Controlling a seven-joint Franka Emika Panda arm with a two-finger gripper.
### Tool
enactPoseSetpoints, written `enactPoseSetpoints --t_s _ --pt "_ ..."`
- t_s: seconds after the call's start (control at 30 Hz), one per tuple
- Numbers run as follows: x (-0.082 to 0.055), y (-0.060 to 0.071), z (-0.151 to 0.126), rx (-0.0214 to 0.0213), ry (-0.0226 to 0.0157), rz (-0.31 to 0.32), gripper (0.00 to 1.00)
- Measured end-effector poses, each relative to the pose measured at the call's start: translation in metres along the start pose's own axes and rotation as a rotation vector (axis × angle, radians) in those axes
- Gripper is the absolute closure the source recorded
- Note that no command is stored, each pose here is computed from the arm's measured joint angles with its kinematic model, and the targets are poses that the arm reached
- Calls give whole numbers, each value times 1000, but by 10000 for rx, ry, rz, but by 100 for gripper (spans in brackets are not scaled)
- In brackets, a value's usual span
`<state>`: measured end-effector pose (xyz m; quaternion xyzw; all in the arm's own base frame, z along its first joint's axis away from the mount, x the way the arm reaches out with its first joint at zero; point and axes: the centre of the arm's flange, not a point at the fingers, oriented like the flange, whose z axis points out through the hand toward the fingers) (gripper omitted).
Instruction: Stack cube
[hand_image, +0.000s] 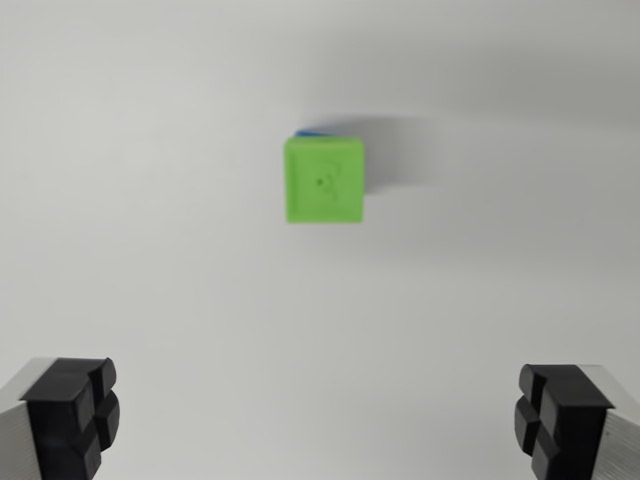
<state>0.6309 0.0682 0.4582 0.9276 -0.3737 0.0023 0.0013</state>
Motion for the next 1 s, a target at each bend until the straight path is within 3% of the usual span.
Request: enactPoseSetpoints --t_s 1.0 --pt "0 0 -9 0 1 -1 0"
